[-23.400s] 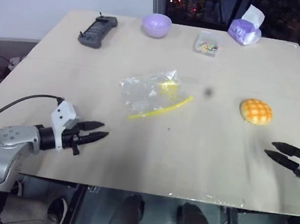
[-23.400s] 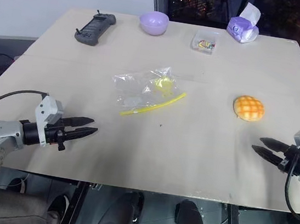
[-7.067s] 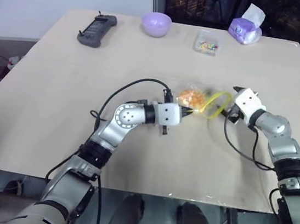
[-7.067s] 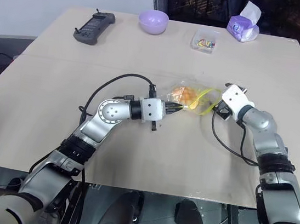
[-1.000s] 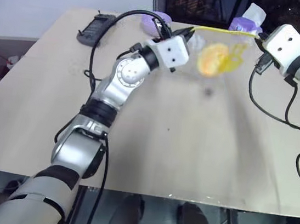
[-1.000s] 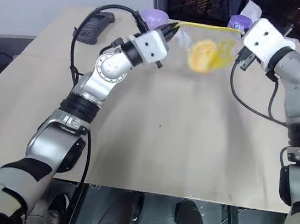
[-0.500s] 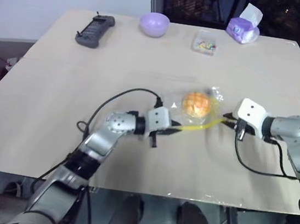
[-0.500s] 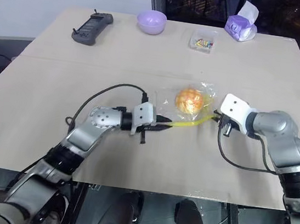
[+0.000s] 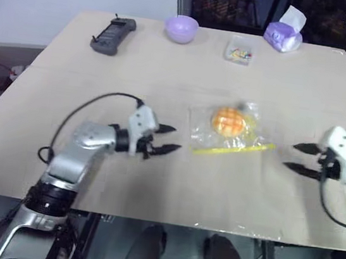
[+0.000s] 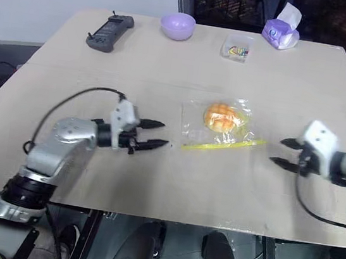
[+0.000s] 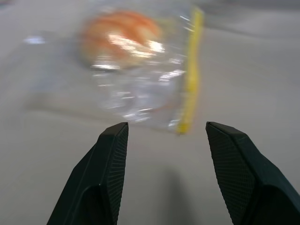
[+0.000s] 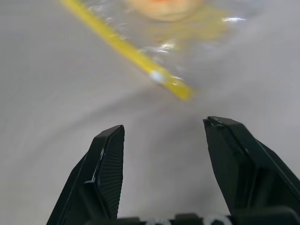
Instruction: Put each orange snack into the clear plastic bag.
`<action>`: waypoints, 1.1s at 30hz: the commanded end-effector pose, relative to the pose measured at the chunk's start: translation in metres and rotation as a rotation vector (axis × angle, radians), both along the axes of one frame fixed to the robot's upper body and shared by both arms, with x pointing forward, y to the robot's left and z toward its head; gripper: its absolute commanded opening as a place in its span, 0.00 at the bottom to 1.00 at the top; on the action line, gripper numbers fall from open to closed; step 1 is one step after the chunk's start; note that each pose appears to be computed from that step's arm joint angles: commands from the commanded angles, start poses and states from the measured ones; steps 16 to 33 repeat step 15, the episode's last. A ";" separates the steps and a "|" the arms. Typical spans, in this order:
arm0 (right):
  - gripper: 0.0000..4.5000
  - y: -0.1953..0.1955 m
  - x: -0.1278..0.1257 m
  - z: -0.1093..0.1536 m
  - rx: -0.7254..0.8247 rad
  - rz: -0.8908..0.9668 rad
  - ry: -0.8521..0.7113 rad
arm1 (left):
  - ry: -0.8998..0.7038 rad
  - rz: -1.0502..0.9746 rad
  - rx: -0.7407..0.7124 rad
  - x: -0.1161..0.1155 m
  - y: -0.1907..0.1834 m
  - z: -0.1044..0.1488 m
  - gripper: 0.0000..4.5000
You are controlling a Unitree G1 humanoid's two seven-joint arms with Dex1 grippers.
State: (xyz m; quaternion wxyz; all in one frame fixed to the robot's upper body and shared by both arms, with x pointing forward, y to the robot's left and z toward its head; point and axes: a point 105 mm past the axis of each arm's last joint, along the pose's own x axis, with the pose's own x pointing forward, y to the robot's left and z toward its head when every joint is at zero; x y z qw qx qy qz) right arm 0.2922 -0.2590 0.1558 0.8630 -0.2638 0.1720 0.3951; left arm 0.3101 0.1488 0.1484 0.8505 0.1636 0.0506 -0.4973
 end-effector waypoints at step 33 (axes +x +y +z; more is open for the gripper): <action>0.65 -0.051 -0.019 0.031 0.180 -0.087 -0.049 | 0.096 0.102 0.025 -0.041 0.057 0.003 0.62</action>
